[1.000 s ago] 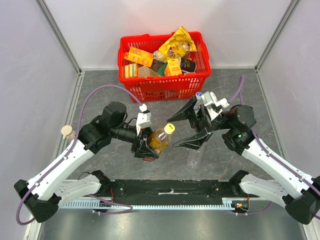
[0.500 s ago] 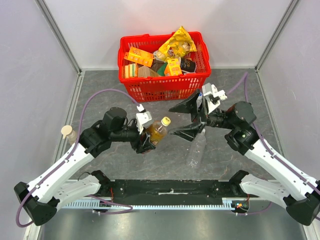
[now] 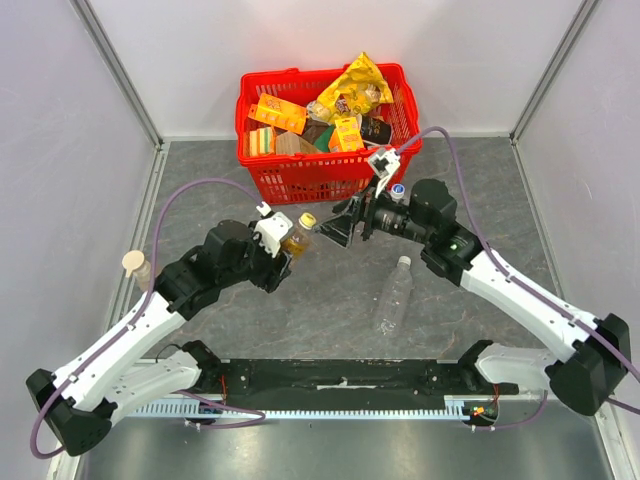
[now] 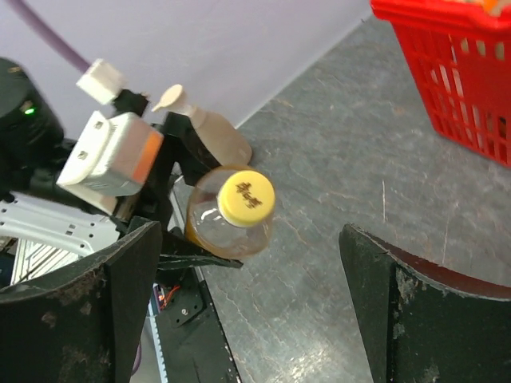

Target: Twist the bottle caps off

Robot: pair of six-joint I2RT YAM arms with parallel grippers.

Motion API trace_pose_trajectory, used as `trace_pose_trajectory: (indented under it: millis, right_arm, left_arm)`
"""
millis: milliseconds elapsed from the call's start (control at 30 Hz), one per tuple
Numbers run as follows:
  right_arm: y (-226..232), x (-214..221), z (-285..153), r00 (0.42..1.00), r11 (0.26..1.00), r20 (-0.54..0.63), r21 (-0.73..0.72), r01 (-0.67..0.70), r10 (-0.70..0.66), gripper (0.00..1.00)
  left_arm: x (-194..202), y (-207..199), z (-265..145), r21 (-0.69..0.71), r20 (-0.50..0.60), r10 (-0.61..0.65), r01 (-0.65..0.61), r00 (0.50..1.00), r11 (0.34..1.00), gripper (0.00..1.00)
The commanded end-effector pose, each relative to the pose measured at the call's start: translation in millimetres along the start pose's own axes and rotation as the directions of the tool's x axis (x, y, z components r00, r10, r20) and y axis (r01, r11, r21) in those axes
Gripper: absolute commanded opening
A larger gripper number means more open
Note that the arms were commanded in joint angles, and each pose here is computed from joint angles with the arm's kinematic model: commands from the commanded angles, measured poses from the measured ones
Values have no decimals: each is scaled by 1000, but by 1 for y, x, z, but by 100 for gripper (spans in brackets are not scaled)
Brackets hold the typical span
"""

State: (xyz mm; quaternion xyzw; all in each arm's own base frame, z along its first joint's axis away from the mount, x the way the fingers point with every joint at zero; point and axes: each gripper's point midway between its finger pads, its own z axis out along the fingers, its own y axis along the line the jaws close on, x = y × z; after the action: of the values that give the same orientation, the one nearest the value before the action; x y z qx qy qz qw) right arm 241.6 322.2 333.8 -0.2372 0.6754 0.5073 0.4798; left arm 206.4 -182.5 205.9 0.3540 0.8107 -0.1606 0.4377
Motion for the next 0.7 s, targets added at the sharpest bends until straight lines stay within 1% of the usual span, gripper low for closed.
trace_pose_trajectory:
  millis: [0, 133, 267, 367, 467, 600, 667]
  right_arm:
    - [-7, -8, 15, 996, 995, 10, 38, -93, 93, 97]
    - [-17, 1, 28, 988, 988, -16, 49, -149, 150, 93]
    - [-23, 7, 38, 979, 978, -14, 50, -204, 205, 87]
    - [-29, 14, 48, 970, 970, -20, 51, -240, 241, 83]
    - [-31, 22, 59, 957, 958, -41, 28, -287, 288, 76]
    - [-31, 22, 66, 950, 951, -35, 11, -310, 311, 66]
    - [-33, 24, 70, 949, 950, -45, 17, -313, 313, 63]
  left_arm:
    - [1, 24, -2, -148, 17, -45, 47, 999, 988, 49]
    - [10, 33, 3, -209, -5, -61, 58, 998, 976, 49]
    - [20, 36, 10, -228, -52, -73, 59, 996, 972, 49]
    - [22, 38, 11, -238, -65, -78, 60, 995, 969, 49]
    - [23, 37, 11, -237, -63, -79, 62, 995, 970, 49]
    - [24, 35, 12, -225, -63, -79, 63, 995, 972, 49]
    - [24, 34, 12, -219, -64, -78, 62, 995, 974, 49]
